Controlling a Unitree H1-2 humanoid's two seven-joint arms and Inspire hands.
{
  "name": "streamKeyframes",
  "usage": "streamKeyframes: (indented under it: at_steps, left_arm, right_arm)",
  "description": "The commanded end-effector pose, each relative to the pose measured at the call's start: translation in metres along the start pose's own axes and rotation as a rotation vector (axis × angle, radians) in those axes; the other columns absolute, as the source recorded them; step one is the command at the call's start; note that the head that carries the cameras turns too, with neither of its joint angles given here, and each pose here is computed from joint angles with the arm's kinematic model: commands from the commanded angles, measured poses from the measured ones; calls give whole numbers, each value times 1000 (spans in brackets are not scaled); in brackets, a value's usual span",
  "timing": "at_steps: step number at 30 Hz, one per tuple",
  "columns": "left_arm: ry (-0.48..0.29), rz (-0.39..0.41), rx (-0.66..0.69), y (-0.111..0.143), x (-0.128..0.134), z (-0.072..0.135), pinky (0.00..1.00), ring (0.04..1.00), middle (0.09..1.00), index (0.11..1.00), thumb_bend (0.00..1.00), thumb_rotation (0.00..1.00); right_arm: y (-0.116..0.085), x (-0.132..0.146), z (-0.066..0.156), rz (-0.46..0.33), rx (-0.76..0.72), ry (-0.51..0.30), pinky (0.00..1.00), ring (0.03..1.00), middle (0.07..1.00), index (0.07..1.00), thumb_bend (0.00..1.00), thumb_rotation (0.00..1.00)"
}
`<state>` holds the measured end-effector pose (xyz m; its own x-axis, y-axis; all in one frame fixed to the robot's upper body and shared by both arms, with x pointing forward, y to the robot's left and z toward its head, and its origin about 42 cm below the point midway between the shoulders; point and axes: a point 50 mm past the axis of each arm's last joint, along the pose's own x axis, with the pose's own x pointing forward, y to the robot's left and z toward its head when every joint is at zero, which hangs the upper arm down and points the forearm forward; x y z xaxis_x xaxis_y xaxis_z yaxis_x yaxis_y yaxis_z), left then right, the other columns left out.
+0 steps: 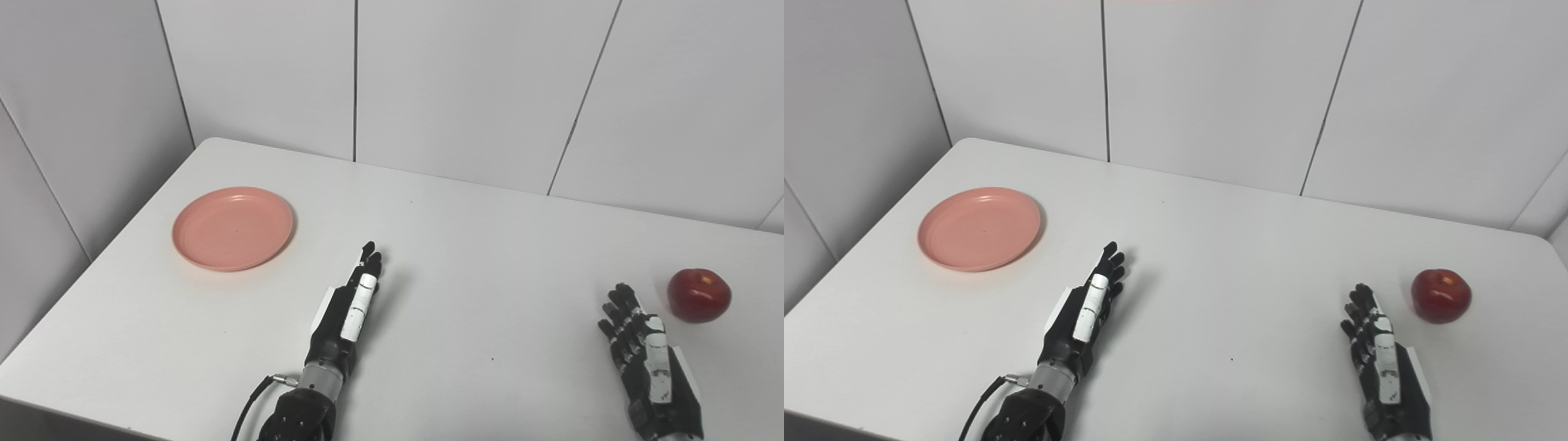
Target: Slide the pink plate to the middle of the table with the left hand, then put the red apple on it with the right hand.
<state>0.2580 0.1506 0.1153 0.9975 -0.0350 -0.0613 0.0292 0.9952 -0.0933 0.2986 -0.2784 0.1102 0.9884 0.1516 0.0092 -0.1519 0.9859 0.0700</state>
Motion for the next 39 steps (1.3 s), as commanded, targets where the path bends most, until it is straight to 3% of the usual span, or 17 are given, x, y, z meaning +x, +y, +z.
streamKeyframes:
  at_steps: [1,13,23,30,35,39]
  left_arm:
    - [-1,26,-37,-10,-13,-8,1000,1000,1000,1000,689,1000]
    - [21,25,-27,-24,-11,-16,1000,1000,1000,1000,714,1000]
    - [28,17,-19,-32,-7,-22,1000,1000,1000,1000,696,1000]
    - [40,13,-19,-34,-7,-25,1000,1000,1000,1000,711,1000]
    - [43,13,-18,-34,-7,-25,1000,1000,1000,1000,701,1000]
    - [36,15,-18,-33,-7,-23,1000,1000,1000,1000,685,1000]
  right_arm:
    - [-13,-6,-11,-30,-11,16,1000,1000,991,978,873,1000]
    - [-21,-10,-12,-32,7,36,1000,1000,1000,1000,829,1000]
    - [-25,-8,-15,-35,35,42,1000,1000,999,1000,999,1000]
    - [-27,-8,-19,-44,22,46,1000,1000,990,994,1000,1000]
    - [-28,-10,-22,-49,-8,45,1000,963,961,956,931,1000]
    - [-26,-12,-21,-50,-13,48,1000,962,957,958,952,1000]
